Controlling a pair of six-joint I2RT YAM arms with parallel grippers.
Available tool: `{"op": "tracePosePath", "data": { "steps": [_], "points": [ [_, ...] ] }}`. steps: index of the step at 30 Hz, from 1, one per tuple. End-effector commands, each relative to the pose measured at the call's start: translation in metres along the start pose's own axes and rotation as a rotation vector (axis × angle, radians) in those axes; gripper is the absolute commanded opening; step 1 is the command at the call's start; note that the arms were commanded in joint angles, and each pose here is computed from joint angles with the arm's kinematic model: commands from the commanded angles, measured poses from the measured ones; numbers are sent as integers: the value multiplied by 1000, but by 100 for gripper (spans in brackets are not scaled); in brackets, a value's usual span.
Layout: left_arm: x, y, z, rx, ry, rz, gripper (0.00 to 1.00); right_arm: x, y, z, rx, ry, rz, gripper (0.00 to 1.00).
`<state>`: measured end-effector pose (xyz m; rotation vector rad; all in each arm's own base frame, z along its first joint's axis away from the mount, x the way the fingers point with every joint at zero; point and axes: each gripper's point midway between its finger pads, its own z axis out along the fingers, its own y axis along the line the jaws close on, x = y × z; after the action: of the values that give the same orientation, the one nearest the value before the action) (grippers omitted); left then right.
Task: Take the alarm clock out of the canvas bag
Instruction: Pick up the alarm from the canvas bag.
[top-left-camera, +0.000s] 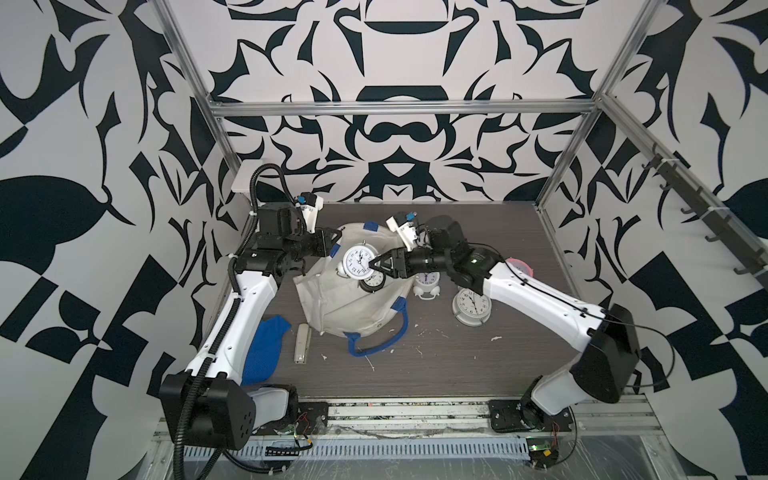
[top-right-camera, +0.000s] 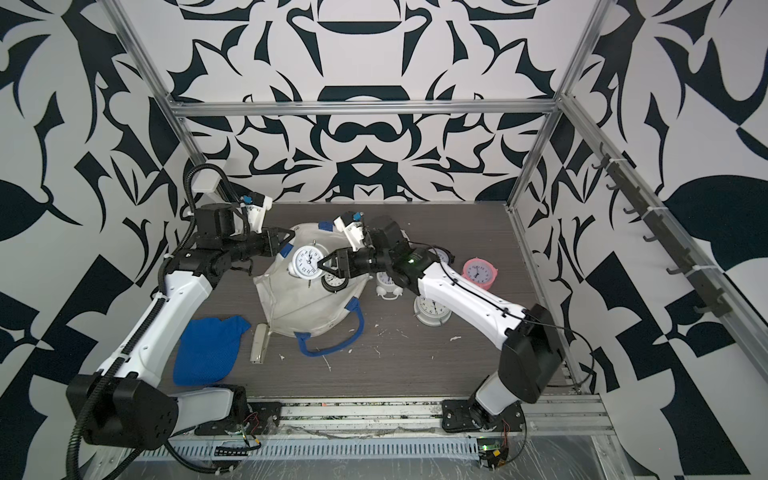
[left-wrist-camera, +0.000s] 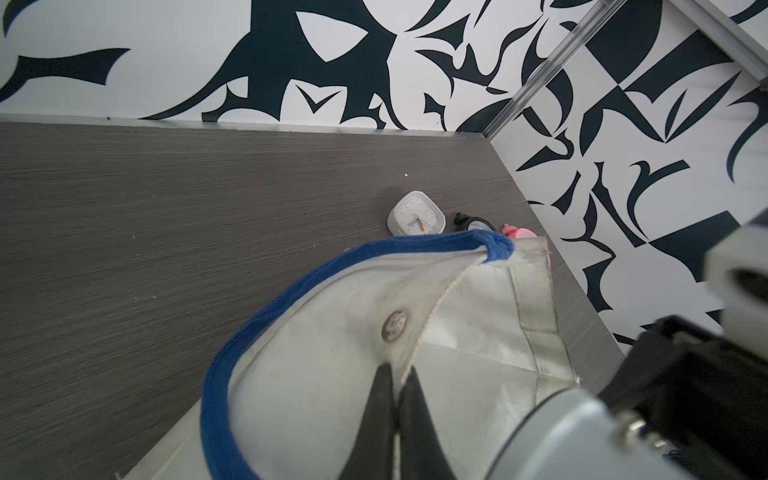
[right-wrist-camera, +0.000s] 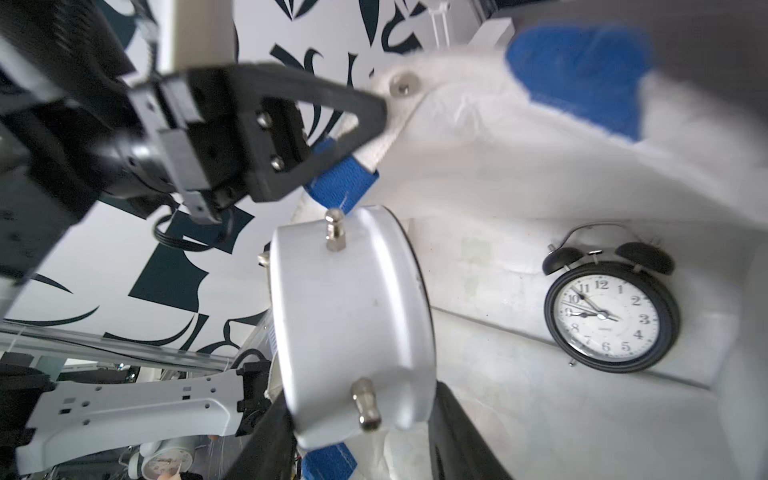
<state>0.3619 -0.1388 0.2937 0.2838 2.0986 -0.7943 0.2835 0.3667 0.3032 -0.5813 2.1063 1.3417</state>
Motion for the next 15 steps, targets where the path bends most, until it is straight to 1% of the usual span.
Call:
{"op": "tracePosePath", "data": {
  "steps": [1, 4, 9, 15],
  "points": [
    [-15, 1, -9, -32, -33, 16, 0, -23, 22, -38, -40, -84, -20, 37],
    [-17, 9, -12, -82, -38, 6, 0, -24, 18, -60, -19, -106, 15, 37],
    [-21, 23, -20, -151, -64, -13, 0, -17, 8, -93, 9, -126, 92, 37],
    [-24, 30, -26, -178, -86, -27, 0, -4, -2, -132, 45, -161, 177, 37]
  ]
}}
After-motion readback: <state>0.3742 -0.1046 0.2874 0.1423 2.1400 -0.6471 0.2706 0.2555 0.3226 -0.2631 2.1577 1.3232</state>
